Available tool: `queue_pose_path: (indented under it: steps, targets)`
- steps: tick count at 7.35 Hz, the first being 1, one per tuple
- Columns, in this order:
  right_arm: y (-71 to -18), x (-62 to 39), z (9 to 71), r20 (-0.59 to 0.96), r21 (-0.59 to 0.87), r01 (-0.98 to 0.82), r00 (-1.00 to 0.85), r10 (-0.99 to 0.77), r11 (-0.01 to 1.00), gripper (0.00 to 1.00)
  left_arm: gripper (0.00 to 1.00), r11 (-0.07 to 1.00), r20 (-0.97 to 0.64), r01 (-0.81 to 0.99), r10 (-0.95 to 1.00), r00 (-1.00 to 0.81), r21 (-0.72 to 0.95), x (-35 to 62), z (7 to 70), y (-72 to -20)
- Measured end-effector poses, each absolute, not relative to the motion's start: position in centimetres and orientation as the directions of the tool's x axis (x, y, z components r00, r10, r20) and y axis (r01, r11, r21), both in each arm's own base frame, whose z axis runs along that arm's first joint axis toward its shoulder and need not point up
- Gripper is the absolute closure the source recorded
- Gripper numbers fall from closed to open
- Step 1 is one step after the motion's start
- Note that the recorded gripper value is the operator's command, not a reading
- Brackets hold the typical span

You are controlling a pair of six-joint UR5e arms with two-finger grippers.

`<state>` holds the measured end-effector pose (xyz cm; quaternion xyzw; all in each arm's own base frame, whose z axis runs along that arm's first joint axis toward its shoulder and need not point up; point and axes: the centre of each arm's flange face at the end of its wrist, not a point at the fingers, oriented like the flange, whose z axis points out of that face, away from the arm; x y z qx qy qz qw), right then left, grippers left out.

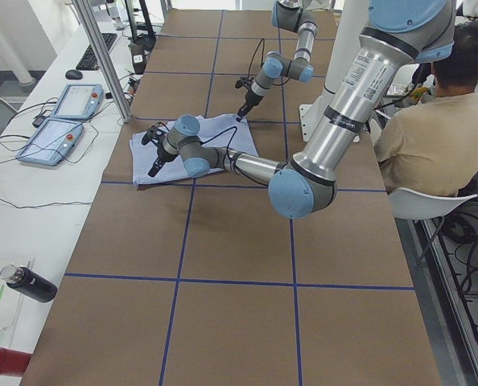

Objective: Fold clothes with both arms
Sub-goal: 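Move the right gripper to the shirt corner nearest the robot, then move the left gripper to the shirt's near edge beside the right gripper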

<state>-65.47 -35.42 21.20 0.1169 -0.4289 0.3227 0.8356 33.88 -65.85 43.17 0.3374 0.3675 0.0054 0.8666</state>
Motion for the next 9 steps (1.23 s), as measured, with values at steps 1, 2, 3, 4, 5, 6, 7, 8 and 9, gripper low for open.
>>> queue_pose_path:
  steps: [1,2,3,4,5,6,7,8,9]
  targets:
    - [-35.4,-65.5,21.1,0.793,-0.079,-0.637,0.426,0.435,0.767,1.00,0.00,0.773,-0.634,0.239,0.257,0.730,0.588,33.9,43.2,-65.8]
    - [-35.3,-65.5,21.2,0.792,-0.075,-0.634,0.431,0.432,0.770,1.00,0.00,0.773,-0.634,0.239,0.257,0.729,0.588,33.9,43.2,-65.8]
    - [-35.2,-65.3,21.4,0.792,-0.067,-0.628,0.439,0.424,0.775,1.00,0.00,0.773,-0.634,0.239,0.256,0.729,0.587,33.9,43.2,-65.8]
    - [-35.0,-64.8,21.2,0.794,-0.060,-0.621,0.445,0.415,0.782,1.00,0.00,0.773,-0.637,0.242,0.255,0.727,0.586,33.9,43.1,-65.8]
    - [-34.5,-63.0,20.9,0.798,-0.057,-0.614,0.446,0.406,0.787,1.00,0.00,0.774,-0.651,0.258,0.246,0.718,0.578,33.9,42.5,-65.6]
    - [-32.7,-60.2,20.9,0.807,-0.056,-0.603,0.442,0.392,0.796,1.00,0.00,0.778,-0.680,0.287,0.231,0.696,0.559,33.8,41.6,-65.0]
    - [-29.9,-57.7,21.5,0.820,-0.048,-0.591,0.438,0.370,0.806,1.00,0.00,0.791,-0.725,0.315,0.220,0.653,0.524,33.7,40.4,-63.6]
    - [-27.0,-56.2,22.0,0.833,-0.029,-0.585,0.434,0.343,0.810,1.00,0.00,0.816,-0.789,0.340,0.213,0.576,0.468,33.5,38.5,-60.8]
    - [-24.9,-55.5,22.1,0.843,-0.017,-0.581,0.429,0.324,0.814,1.00,0.00,0.848,-0.857,0.359,0.192,0.478,0.391,34.2,36.1,-56.7]
